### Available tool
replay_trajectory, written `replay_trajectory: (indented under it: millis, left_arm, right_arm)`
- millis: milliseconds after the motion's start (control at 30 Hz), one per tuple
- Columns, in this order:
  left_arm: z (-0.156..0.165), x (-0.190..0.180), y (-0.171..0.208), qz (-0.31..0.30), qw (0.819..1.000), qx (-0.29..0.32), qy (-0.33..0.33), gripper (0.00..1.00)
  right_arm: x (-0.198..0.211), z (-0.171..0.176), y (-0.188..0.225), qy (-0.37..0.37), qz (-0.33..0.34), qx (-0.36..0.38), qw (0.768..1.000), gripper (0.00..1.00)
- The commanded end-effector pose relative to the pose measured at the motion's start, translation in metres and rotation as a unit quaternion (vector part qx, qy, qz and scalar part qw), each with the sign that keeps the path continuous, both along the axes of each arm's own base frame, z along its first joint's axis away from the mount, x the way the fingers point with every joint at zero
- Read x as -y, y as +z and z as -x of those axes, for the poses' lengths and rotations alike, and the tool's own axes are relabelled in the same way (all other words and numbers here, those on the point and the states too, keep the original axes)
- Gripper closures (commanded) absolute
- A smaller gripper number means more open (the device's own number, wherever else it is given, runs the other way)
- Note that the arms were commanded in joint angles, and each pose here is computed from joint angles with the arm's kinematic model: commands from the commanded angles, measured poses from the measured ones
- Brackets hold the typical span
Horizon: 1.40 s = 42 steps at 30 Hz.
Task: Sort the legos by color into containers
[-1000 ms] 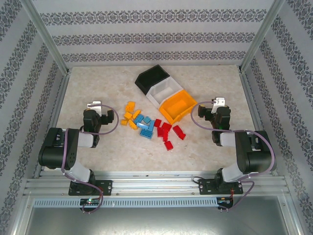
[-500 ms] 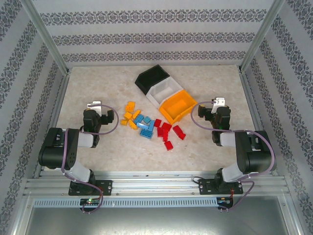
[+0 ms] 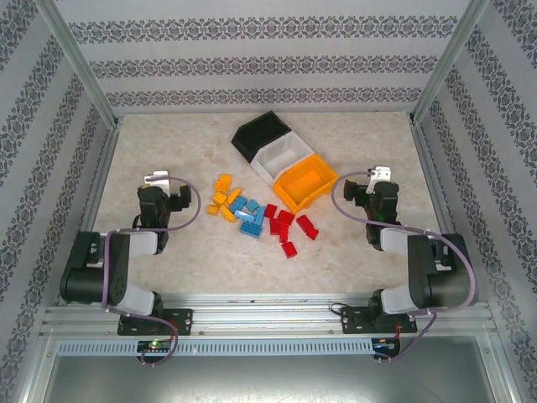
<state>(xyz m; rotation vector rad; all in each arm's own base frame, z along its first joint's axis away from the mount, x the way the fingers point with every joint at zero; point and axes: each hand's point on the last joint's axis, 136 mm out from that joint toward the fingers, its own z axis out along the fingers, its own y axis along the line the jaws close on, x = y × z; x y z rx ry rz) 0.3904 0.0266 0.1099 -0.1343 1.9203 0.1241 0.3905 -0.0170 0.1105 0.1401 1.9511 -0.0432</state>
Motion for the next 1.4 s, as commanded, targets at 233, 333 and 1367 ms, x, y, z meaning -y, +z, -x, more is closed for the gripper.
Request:
replay_trajectory:
  millis: [233, 333, 1367]
  left_arm:
    - [0.002, -0.032, 0.064, 0.069, 0.984, -0.085, 0.137, 0.0]
    - [-0.003, -0.027, 0.064, 0.108, 0.972, -0.142, 0.15, 0.0]
    - [0.005, 0.124, 0.014, 0.356, 0.865, -0.352, -0.04, 0.0]
  right_arm:
    - [0.049, 0.005, 0.042, -0.171, -0.151, -0.233, 0.945, 0.02]
    - [0.016, -0.017, 0.054, -0.082, -0.221, -0.214, 0.948, 0.02]
    - [-0.175, 0.13, -0.049, 0.198, -0.027, -0.559, 0.804, 0.3]
